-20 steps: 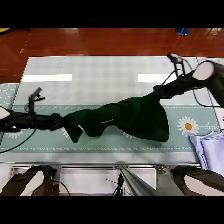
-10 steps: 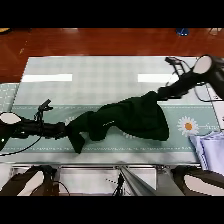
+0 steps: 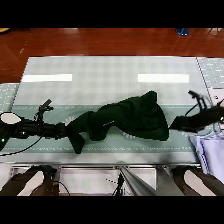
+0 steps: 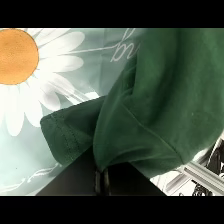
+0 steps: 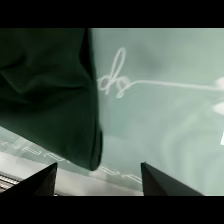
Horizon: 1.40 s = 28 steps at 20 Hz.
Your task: Fold the shirts.
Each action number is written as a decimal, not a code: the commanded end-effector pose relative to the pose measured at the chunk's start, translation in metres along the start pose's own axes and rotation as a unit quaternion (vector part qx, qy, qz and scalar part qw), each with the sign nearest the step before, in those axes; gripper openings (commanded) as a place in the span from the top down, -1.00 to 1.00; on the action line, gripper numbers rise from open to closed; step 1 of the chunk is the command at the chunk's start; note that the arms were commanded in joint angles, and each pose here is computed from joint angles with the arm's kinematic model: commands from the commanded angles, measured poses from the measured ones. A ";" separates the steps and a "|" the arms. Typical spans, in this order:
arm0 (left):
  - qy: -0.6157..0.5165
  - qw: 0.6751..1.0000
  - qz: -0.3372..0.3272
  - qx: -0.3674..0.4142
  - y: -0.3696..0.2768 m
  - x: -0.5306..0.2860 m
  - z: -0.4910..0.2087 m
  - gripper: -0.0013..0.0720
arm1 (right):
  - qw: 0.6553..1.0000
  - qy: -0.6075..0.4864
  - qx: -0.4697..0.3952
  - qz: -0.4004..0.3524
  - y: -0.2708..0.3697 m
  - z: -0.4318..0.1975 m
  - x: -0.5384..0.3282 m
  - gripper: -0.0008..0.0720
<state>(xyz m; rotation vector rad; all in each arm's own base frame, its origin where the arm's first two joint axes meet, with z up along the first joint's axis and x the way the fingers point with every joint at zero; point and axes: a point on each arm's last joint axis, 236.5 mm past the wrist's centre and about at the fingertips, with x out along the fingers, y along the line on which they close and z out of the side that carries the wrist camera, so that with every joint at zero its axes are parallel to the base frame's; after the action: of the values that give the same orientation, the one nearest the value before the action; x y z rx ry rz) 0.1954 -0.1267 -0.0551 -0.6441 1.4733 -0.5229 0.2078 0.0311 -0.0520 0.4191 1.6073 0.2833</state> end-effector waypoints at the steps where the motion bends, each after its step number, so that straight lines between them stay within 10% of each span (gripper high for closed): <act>1: 0.009 1.000 -0.004 0.003 -0.002 0.000 -0.004 0.90 | 0.997 -0.028 0.037 0.061 0.012 -0.014 0.034 -0.69; 5: 0.015 1.000 -0.006 0.003 -0.003 0.000 -0.007 0.90 | 0.994 -0.059 0.043 0.076 0.029 0.000 0.050 -0.61; 10: 0.004 0.999 -0.036 0.001 -0.017 -0.001 -0.002 0.90 | 0.995 -0.075 0.009 0.060 0.053 0.010 0.064 0.93; 15: -0.053 0.954 -0.278 0.101 -0.140 -0.053 0.020 0.90 | 0.989 -0.065 -0.089 0.095 0.097 0.011 0.008 0.92; 20: -0.306 0.776 -0.486 0.259 -0.285 -0.255 0.074 0.90 | 0.923 -0.335 -0.158 0.106 0.167 0.061 -0.184 0.92; 24: -0.467 0.684 -0.441 0.346 -0.330 -0.379 0.073 0.90 | 0.861 -0.484 -0.143 0.065 0.180 0.048 -0.308 0.93; 28: -0.482 0.730 -0.341 0.344 -0.331 -0.392 0.072 0.90 | 0.833 -0.533 -0.141 0.042 0.190 0.033 -0.356 0.93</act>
<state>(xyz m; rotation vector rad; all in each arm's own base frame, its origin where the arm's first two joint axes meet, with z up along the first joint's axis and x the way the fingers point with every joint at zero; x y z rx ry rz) 0.2769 -0.1078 0.4307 -0.7305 -0.0416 -1.1352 0.2884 0.0554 0.3037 0.3399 0.5278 0.3334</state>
